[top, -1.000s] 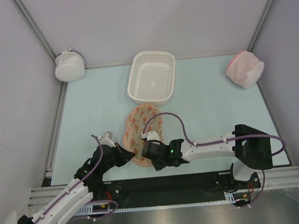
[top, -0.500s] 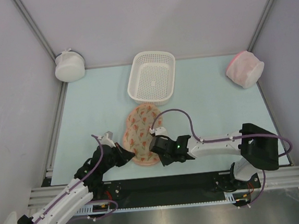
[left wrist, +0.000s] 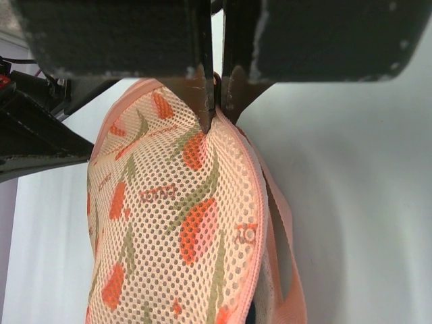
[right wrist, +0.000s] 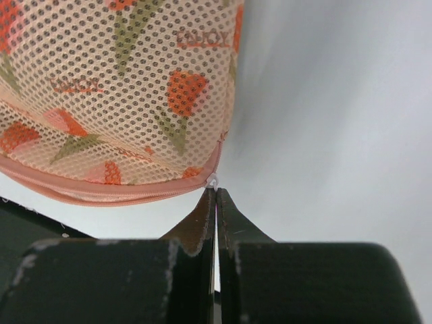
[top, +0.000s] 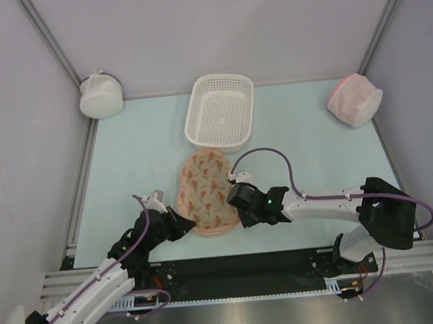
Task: Unzip the laundry bag and remove the bra
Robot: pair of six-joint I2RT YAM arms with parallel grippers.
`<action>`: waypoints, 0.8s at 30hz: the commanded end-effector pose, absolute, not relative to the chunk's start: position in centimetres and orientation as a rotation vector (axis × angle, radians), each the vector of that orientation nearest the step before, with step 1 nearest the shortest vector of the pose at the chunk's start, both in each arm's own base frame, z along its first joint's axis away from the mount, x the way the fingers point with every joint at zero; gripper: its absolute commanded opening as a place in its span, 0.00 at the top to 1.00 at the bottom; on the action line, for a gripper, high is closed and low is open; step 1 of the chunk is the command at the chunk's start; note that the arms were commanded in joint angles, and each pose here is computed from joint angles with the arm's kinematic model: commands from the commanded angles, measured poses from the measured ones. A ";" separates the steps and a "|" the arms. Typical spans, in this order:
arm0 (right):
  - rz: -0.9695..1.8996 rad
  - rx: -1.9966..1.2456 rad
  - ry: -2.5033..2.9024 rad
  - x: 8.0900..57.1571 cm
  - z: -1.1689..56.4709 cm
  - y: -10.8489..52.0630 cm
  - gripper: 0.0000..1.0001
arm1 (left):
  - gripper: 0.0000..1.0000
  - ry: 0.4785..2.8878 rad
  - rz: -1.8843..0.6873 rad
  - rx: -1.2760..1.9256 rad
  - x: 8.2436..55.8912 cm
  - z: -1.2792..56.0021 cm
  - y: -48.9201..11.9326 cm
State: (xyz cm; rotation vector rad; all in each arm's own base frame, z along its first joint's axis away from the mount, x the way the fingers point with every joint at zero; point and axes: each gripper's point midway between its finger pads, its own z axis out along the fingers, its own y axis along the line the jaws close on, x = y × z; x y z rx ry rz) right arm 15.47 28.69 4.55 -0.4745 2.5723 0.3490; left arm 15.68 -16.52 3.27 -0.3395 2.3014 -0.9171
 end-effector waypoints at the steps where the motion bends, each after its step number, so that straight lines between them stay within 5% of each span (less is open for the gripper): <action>1: 0.197 -0.469 2.560 17.0 4.1 25.3 1.00 | 1.00 2.346 -0.805 -0.344 15.5 1.8 -15.1; 10: 0.222 -0.469 2.566 17.1 4.7 25.4 1.00 | 0.96 2.328 -0.766 -0.284 16.1 3.4 -14.9; 13: 0.234 -0.476 2.566 16.6 5.7 25.5 1.00 | 0.48 2.326 -0.750 -0.248 16.2 4.6 -14.8; 16: 0.246 -0.473 2.554 16.4 7.4 25.5 0.73 | 0.24 2.307 -0.755 -0.230 16.5 6.4 -14.9; 17: 0.246 -0.482 2.549 16.3 8.4 25.6 0.53 | 0.21 2.290 -0.731 -0.241 16.9 6.8 -14.6; 18: 0.251 -0.482 2.538 16.3 9.1 25.7 0.46 | 0.19 2.279 -0.730 -0.229 17.1 7.4 -14.7; 20: 0.257 -0.477 2.505 16.6 11.2 25.9 0.33 | 0.15 2.259 -0.721 -0.216 17.4 9.3 -14.6; 24: 0.289 -0.491 2.413 17.2 15.4 27.1 0.26 | 0.04 2.194 -0.642 -0.185 18.9 13.7 -13.8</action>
